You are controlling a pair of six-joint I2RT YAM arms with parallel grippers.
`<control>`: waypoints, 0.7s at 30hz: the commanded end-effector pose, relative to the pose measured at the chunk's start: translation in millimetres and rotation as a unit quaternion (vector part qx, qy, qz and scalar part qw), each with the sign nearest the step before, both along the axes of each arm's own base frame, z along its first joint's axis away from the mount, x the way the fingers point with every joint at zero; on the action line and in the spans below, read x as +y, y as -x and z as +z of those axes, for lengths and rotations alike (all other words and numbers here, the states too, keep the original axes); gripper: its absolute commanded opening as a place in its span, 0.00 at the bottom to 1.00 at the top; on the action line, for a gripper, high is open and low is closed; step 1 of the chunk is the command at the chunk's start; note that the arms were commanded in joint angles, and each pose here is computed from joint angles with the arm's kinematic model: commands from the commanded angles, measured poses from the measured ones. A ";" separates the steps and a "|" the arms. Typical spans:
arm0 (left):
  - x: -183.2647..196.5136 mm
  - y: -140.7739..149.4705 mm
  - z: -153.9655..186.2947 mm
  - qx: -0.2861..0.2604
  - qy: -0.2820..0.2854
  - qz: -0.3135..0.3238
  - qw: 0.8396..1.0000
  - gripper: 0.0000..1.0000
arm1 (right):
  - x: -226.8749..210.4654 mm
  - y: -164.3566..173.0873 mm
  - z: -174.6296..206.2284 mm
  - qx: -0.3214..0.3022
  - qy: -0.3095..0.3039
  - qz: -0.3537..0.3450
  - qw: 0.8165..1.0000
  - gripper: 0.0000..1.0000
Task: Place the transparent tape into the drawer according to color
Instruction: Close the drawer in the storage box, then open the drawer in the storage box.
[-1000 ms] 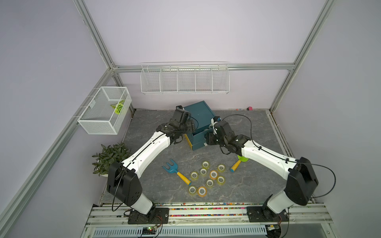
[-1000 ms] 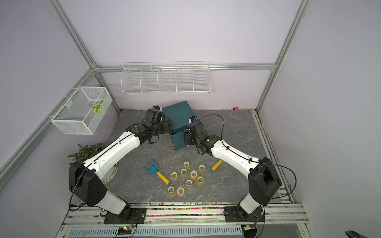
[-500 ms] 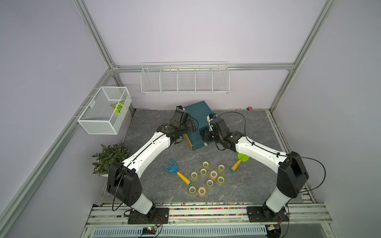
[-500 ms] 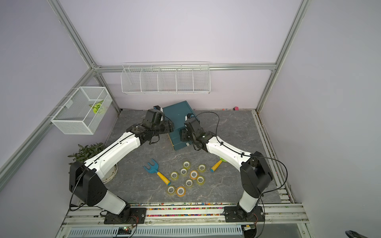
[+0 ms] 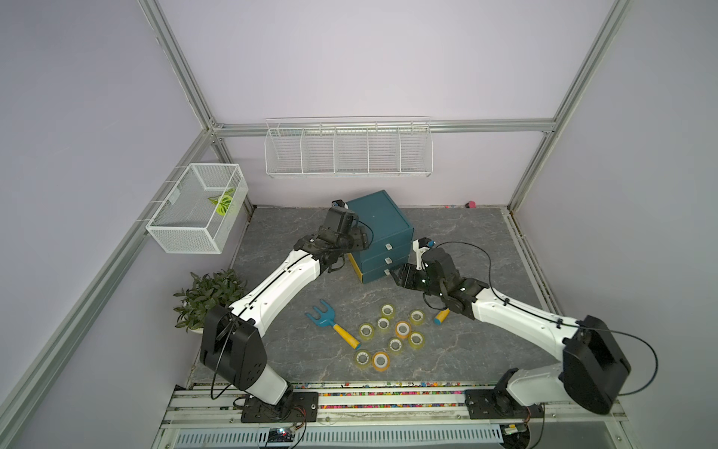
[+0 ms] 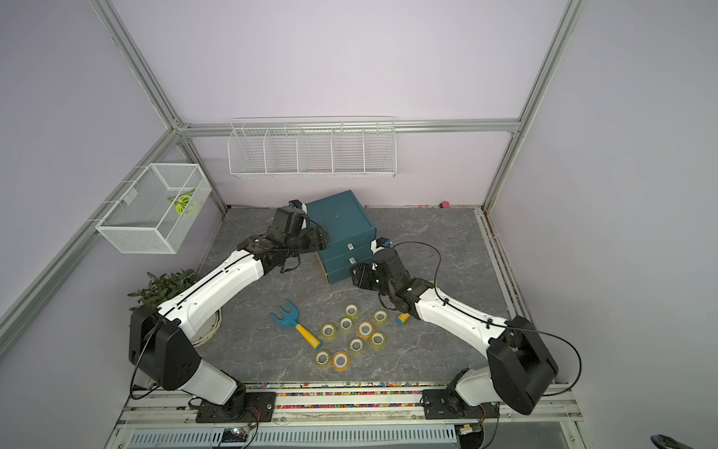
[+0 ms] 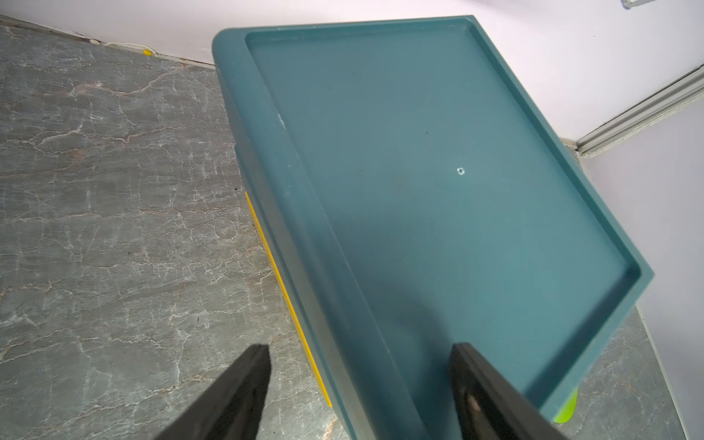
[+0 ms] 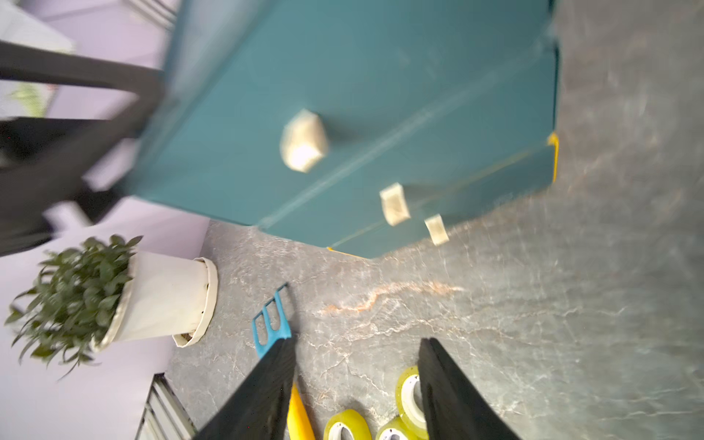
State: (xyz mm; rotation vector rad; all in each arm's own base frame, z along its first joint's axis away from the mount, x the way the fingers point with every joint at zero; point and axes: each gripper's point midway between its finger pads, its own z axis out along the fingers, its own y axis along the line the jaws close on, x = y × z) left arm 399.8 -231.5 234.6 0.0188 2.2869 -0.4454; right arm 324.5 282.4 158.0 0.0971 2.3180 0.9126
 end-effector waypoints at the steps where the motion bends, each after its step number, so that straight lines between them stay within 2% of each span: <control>1: 8.1 11.7 -19.6 0.033 -0.019 -0.003 0.999 0.79 | 10.8 -14.3 -1.5 0.028 -0.090 -0.022 0.995 0.56; 8: 7.7 12.5 -18.6 0.031 -0.019 -0.005 0.999 0.79 | 17.3 -52.1 -8.8 0.045 -0.181 -0.031 0.982 0.54; 14: 7.2 11.6 -19.5 0.031 -0.019 -0.006 0.999 0.79 | 26.6 -65.3 -27.4 0.071 -0.190 -0.034 0.979 0.50; 21: 6.0 11.2 -22.1 0.034 -0.021 -0.009 0.999 0.79 | 27.1 -74.4 -38.2 0.073 -0.197 -0.043 0.977 0.39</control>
